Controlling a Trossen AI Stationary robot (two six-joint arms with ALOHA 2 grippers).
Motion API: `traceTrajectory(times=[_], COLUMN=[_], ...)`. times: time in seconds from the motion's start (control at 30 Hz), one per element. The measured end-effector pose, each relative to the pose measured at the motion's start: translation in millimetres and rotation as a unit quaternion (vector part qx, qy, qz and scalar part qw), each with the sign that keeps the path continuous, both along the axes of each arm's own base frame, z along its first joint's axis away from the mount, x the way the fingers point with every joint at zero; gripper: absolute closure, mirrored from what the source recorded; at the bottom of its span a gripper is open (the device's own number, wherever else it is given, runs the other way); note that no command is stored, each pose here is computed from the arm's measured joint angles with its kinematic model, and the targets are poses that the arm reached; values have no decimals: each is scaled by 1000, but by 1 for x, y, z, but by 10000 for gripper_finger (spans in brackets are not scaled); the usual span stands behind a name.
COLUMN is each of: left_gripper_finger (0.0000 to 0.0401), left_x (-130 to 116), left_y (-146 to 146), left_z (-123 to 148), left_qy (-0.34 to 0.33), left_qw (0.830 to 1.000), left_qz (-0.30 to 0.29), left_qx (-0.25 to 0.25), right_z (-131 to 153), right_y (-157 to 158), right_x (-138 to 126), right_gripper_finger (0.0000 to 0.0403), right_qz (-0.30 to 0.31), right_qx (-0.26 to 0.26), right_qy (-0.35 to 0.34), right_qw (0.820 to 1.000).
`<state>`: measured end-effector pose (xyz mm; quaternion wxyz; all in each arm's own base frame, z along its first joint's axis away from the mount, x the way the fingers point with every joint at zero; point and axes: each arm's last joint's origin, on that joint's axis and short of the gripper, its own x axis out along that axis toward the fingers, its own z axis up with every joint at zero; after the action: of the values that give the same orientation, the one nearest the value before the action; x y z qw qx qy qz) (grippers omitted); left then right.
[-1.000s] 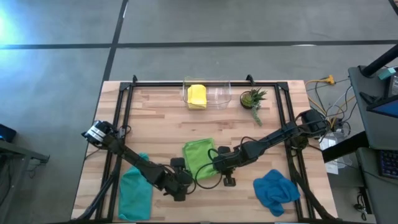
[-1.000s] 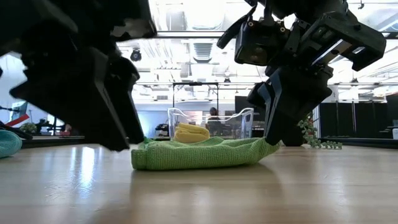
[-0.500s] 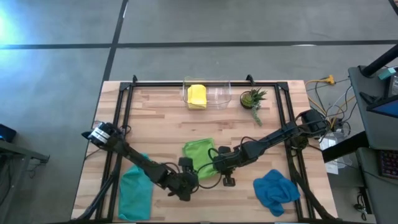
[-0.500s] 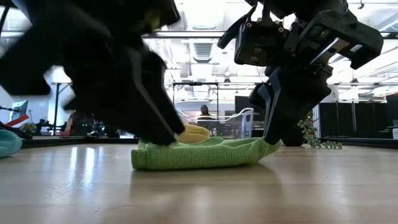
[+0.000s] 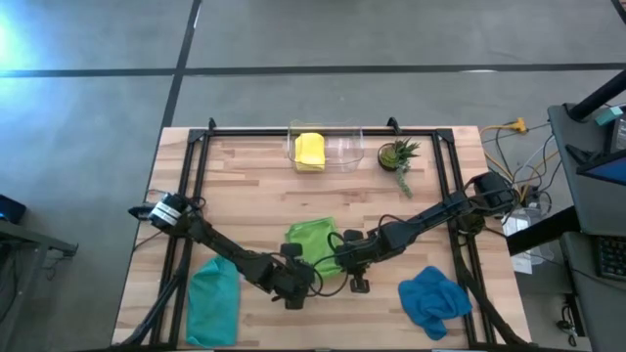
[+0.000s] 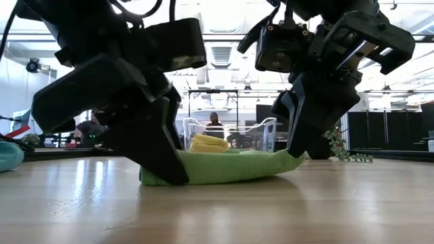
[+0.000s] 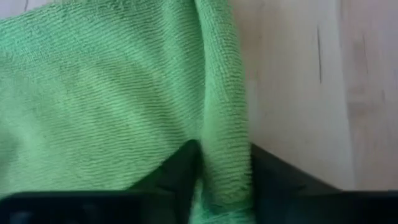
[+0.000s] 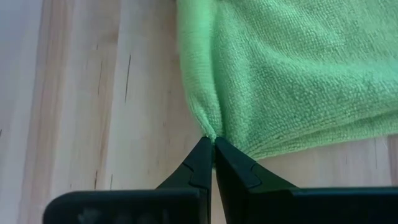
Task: Fold microfiber towels
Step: Fold the green microfiber towel
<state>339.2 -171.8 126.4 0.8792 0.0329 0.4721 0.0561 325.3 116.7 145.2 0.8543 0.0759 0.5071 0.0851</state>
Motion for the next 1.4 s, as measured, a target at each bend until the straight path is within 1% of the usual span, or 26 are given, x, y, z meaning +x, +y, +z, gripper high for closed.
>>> traceTrajectory(times=[0.07,0.1,0.13,0.3,0.37,0.5,0.63,0.73,0.8,0.87,1.0,1.1,1.17,1.27,1.33,1.4], left_gripper_finger=[357,378,387,395,397,398,399,399,399,399,400,400,400,400,400,400], left_x=[0,-1,-1,-2,-3,-8,-12,-16,-19,-19,-19,-19,-19,-20,-20,-21], left_y=[1,1,2,4,5,8,10,13,15,15,16,16,16,16,16,16], left_z=[3,6,8,23,34,46,62,62,60,59,57,57,57,56,56,55], left_qy=[0,2,3,-8,-26,-36,-59,-45,-31,-32,-28,-28,-28,-28,-26,-24], left_qw=[1000,1000,1000,1000,1000,999,998,999,999,999,999,999,999,999,1000,1000], left_qz=[0,0,0,2,5,10,11,14,15,16,16,16,16,16,15,15], left_qx=[2,2,-1,3,0,2,-7,3,9,8,10,10,10,10,9,9], right_z=[0,0,0,6,12,28,42,44,42,38,36,39,45,52,50,41], right_y=[0,0,0,2,4,7,5,0,-4,-6,-6,-7,-8,-16,-25,-36], right_x=[0,0,0,4,9,19,28,28,25,23,21,22,23,23,23,21], right_gripper_finger=[394,394,394,394,394,394,394,394,394,394,394,389,383,377,376,376], right_qz=[0,1,1,-1,1,1,-5,-14,-17,-19,-23,-29,-35,-60,-89,-114], right_qx=[0,1,2,11,18,27,27,12,4,1,4,10,20,44,68,105], right_qy=[0,-1,-2,-8,-18,-43,-62,-36,-17,-9,-3,-11,-35,-71,-98,-111], right_qw=[1000,1000,1000,1000,1000,999,998,999,1000,1000,1000,999,999,995,989,982])
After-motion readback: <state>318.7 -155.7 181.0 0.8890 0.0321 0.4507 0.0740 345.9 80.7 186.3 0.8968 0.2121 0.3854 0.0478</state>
